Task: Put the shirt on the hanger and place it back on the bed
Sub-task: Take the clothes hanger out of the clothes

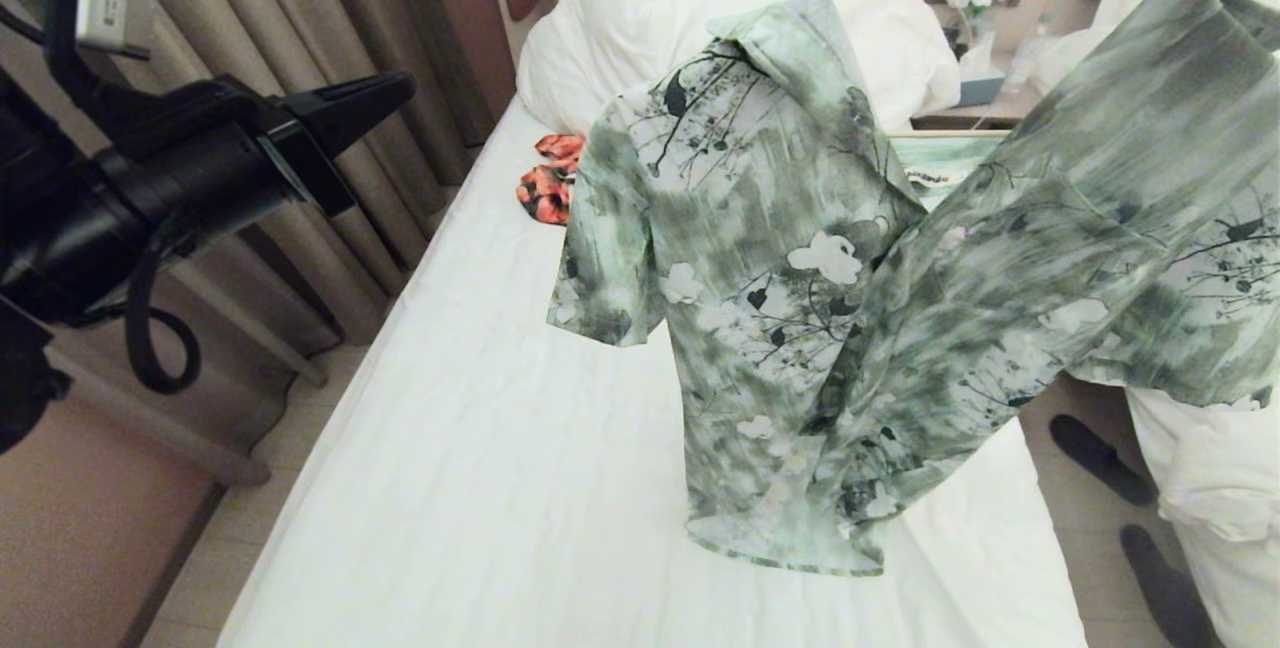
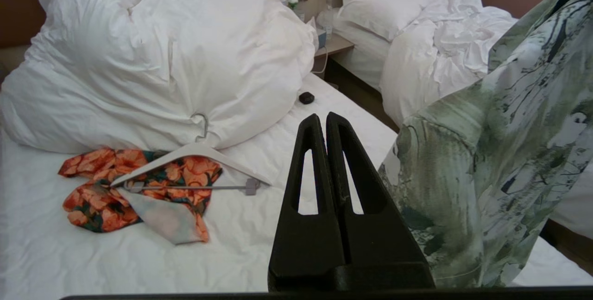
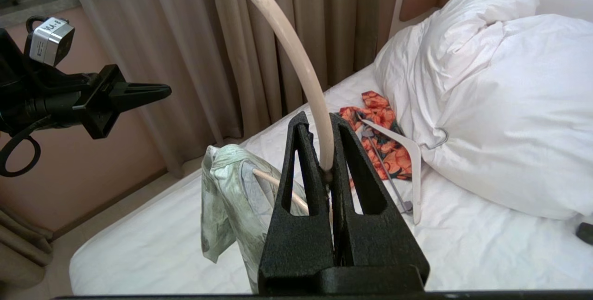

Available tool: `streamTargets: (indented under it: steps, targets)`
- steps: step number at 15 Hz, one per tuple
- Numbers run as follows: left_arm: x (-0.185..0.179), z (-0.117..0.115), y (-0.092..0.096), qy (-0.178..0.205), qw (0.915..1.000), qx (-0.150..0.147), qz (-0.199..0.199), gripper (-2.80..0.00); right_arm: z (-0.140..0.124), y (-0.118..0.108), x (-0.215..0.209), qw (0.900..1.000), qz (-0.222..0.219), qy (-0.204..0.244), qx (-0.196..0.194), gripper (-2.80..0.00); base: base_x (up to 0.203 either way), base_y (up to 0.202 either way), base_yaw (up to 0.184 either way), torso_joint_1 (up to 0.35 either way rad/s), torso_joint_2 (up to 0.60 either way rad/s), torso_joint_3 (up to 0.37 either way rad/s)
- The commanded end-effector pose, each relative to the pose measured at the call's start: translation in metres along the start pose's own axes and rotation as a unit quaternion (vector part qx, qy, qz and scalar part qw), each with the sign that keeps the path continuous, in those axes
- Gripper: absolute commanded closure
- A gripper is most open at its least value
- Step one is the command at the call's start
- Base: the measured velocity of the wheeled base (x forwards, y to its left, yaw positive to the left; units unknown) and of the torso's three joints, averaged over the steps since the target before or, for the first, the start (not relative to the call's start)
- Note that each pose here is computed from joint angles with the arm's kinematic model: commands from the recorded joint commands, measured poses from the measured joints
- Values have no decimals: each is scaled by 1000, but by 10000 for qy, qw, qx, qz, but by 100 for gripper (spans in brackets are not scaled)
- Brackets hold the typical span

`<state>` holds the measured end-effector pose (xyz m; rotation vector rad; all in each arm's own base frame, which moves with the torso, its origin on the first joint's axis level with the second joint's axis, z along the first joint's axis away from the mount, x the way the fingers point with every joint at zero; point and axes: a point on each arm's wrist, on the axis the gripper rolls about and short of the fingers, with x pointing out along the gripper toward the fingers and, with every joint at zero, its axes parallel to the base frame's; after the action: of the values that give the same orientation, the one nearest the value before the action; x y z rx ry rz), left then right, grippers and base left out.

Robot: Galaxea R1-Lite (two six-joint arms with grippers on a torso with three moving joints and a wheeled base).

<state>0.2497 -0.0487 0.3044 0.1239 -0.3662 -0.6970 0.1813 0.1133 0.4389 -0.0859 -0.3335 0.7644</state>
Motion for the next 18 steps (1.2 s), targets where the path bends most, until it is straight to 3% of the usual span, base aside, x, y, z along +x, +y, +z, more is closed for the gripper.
streamTargets:
  steps: [1,8,11,14,18]
  targets:
    - [-2,4,-3,-62,10000,14,-56,0,1,0,0,10000,17,-26,-9,0,0,0,0,0,0,0]
    - [0,18,-29,-303,9988,-232,-315,0,5,-1,1,9999,22,-107,-22,0,0,0,0,0,0,0]
    - [9,33,-73,-570,9923,-933,-576,0,1,-3,10,10000,10,-62,-12,0,0,0,0,0,0,0]
    - [13,47,-126,-701,9828,-1604,-579,0,-1,-4,19,10000,7,-67,-12,0,0,0,0,0,0,0]
    - [16,37,-173,-332,9744,-2007,-953,0,0,0,27,9998,125,-125,29,0,0,0,0,0,0,0]
